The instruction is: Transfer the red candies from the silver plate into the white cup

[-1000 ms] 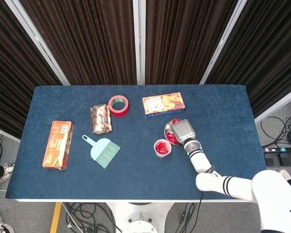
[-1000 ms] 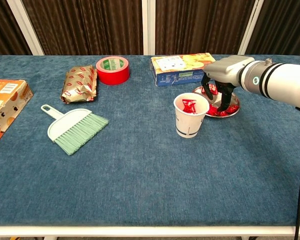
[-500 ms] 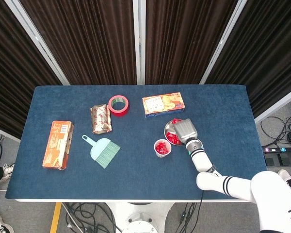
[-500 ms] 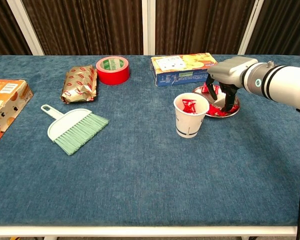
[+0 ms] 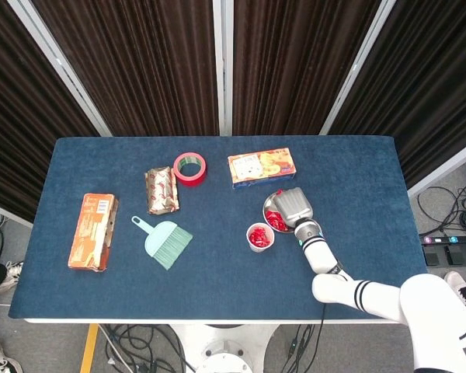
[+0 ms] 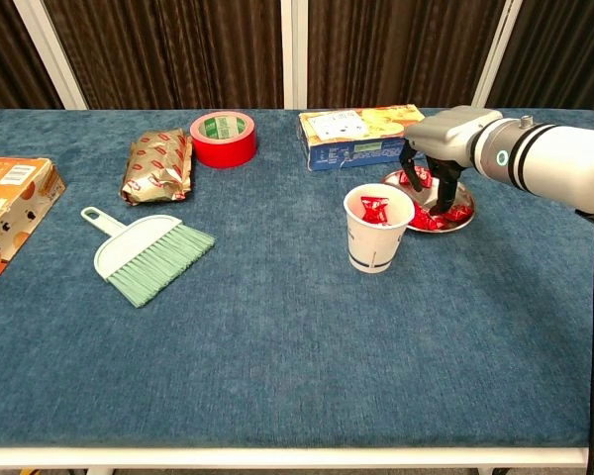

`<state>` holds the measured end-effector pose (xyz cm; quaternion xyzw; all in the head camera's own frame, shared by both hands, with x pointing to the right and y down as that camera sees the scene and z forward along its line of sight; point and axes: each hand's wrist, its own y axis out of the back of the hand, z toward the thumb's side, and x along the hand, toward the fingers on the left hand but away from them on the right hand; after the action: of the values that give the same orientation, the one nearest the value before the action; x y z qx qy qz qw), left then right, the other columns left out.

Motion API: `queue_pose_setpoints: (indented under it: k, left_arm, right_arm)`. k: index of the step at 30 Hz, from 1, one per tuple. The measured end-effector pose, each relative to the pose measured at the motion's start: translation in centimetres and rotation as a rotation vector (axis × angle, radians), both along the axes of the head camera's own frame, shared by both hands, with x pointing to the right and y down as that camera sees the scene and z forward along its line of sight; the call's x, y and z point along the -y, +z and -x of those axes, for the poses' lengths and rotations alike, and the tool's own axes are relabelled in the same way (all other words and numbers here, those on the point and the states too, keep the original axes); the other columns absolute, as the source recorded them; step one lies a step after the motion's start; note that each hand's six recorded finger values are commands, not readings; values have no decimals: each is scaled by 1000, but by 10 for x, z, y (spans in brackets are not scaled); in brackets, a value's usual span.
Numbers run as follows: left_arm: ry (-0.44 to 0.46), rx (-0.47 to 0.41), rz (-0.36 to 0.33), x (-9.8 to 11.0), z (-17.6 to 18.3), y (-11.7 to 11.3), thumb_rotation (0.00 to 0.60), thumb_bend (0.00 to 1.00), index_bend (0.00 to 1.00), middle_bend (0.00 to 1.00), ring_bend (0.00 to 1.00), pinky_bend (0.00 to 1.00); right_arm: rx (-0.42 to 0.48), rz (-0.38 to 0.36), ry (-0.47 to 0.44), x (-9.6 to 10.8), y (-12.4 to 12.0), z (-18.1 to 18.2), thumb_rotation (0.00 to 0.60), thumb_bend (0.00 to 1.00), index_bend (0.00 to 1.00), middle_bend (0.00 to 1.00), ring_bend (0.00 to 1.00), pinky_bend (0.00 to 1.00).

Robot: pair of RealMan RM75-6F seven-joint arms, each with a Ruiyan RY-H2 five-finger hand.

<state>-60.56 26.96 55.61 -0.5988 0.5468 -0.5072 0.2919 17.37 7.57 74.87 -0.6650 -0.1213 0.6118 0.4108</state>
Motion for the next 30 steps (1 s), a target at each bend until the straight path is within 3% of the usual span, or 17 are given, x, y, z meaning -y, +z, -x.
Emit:
queue_pose_setpoints:
  k: [12,30]
  left_arm:
    - [-7,2,1,3,1,1,600,102,146,164,58,187]
    - [-8,0,2,5,3,4,600,102,146,164,58,188]
  right_arm:
    - [-35,21,-26,-11,12,-2,600,101,520,1000,1000,1000]
    - [-67,20,-18,-3,24,-10,600,110,514,1000,1000,1000]
